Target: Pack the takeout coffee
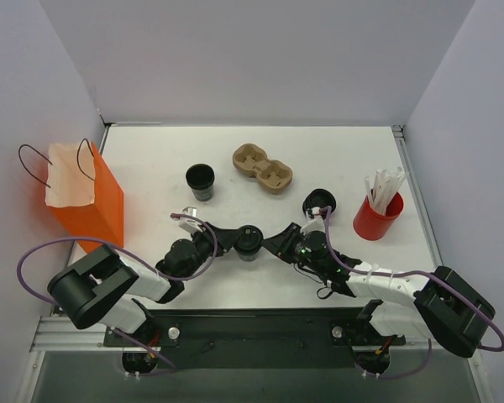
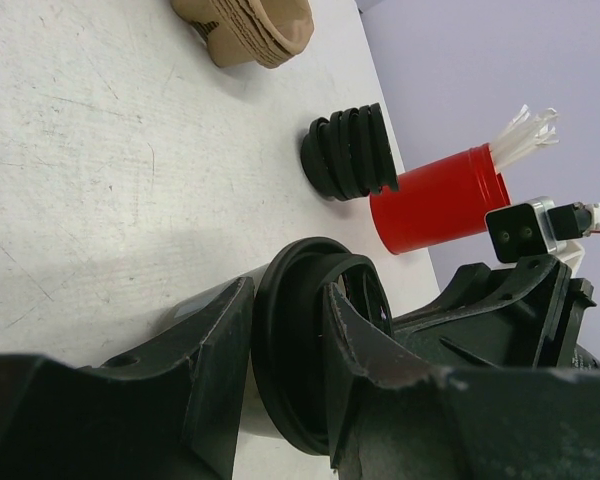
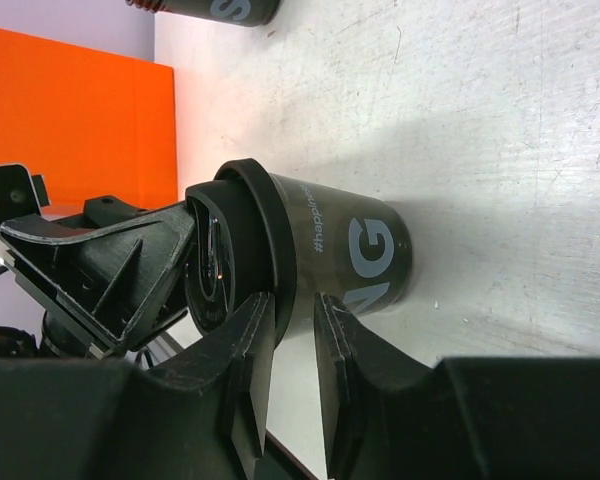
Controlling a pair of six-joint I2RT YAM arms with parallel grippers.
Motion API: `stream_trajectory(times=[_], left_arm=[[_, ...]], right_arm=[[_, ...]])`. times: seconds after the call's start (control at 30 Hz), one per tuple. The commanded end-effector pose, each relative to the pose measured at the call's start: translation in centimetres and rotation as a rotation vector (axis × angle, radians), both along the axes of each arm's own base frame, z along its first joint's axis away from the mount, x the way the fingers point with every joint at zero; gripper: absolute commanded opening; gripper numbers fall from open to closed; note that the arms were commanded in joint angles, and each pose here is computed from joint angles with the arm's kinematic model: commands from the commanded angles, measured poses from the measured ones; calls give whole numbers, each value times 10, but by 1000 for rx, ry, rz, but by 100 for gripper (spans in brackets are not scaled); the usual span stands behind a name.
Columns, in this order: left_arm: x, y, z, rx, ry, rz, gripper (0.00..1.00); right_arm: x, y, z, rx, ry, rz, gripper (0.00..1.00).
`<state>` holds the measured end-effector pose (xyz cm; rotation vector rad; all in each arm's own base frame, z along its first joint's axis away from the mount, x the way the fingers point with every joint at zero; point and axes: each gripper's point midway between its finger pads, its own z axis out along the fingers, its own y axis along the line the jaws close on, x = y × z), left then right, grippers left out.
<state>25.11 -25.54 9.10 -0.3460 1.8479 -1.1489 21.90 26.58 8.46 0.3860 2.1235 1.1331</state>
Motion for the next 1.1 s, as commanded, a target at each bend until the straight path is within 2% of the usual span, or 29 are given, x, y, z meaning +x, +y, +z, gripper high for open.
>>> stream_trajectory(times=[0.0,0.17,0.23,0.37,0.53,0.63,0.7,0.87,1.07], left_arm=[[-93,73,-161,532,465,-107,37],[-92,69,-160,530,463,-116,37],[-92,70,-160,533,464,-115,37],[-97,74,-166,550,481,-111,37],[-96,75,-166,547,483,-100,37],[-95,75,-165,561,484,-100,37],[-94,77,-164,570,483,-94,37],[-94,80,-163,570,487,-73,37],[-94,85,-165,583,495,-52,37]], right_arm=[[-33,-40,-75,-342,184,71,23],[-28,-34,-80,-348,207,88,22],[-30,-42,-93,-395,237,69,20],[-63,-71,-143,-498,373,39,18],[-71,-85,-156,-596,385,27,18],[-63,-77,-145,-594,335,53,18],[-49,-61,-121,-560,261,83,19],[-16,-14,-45,-390,107,163,26],[4,7,0,-271,36,222,30]])
